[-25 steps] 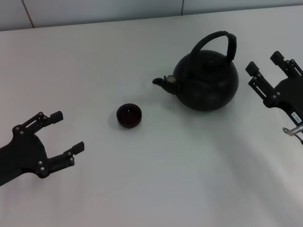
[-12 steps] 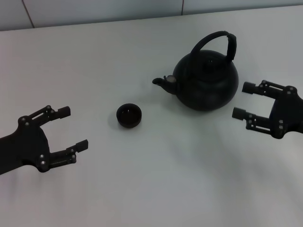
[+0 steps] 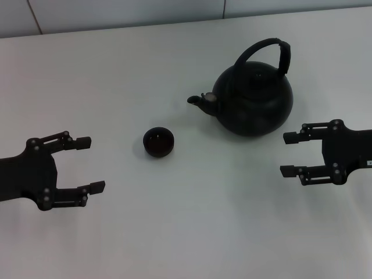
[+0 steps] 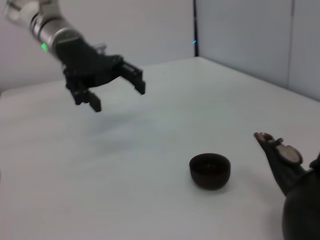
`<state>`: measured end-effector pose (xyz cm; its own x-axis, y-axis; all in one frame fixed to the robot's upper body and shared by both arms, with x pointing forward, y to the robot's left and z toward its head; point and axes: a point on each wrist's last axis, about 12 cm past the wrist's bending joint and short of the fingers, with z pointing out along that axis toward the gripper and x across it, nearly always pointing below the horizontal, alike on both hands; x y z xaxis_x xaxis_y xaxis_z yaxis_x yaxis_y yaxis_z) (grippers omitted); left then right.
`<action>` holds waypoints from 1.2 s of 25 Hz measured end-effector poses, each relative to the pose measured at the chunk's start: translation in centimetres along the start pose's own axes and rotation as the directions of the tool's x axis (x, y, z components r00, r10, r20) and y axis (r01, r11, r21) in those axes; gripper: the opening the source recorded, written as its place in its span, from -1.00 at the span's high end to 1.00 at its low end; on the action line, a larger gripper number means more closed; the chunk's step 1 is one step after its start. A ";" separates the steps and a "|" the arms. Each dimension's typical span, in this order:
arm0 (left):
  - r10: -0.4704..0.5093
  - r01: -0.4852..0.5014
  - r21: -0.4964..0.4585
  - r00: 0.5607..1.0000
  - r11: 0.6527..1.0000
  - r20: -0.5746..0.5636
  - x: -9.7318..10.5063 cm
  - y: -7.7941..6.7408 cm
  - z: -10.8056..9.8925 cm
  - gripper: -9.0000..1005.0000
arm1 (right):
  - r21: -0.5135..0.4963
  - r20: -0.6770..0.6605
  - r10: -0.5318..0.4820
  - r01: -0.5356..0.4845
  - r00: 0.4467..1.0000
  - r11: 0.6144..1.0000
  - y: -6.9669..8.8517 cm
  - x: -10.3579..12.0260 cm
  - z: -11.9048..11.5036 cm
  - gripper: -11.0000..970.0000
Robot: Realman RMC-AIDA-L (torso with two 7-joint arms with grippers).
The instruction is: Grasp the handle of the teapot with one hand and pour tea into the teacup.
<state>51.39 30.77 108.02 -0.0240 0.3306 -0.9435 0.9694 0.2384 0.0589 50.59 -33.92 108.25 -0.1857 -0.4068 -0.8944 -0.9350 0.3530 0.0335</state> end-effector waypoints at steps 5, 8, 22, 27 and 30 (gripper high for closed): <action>0.015 -0.014 0.016 1.000 1.000 -0.017 -0.5 0.4 0.2 -0.72 | -0.006 -0.008 -0.005 0.005 1.000 1.000 -0.1 -0.1 0.2 -0.44; 0.016 -0.016 0.014 1.000 1.000 -0.016 -0.5 0.5 0.6 -0.72 | -0.006 -0.008 -0.004 0.004 1.000 1.000 -0.1 -0.1 0.3 -0.44; 0.016 -0.016 0.014 1.000 1.000 -0.015 -0.4 0.4 0.6 -0.72 | -0.002 -0.020 -0.008 0.008 1.000 1.000 -0.1 0.0 1.0 -0.45; 0.019 -0.019 0.021 1.000 1.000 -0.021 -0.4 0.4 0.6 -0.72 | -0.009 -0.027 -0.013 0.013 1.000 1.000 -0.1 -0.1 1.3 -0.45; 0.022 -0.021 0.026 1.000 0.999 -0.023 -0.4 0.4 0.6 -0.72 | -0.007 -0.028 -0.012 0.012 1.000 1.000 -0.2 -0.1 1.5 -0.45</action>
<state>51.94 30.15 108.26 -0.0083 0.3563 -0.9344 0.9757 0.2075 0.0704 51.22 -32.72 107.67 -0.1830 -0.4347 -0.8818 -0.9393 0.3422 0.0262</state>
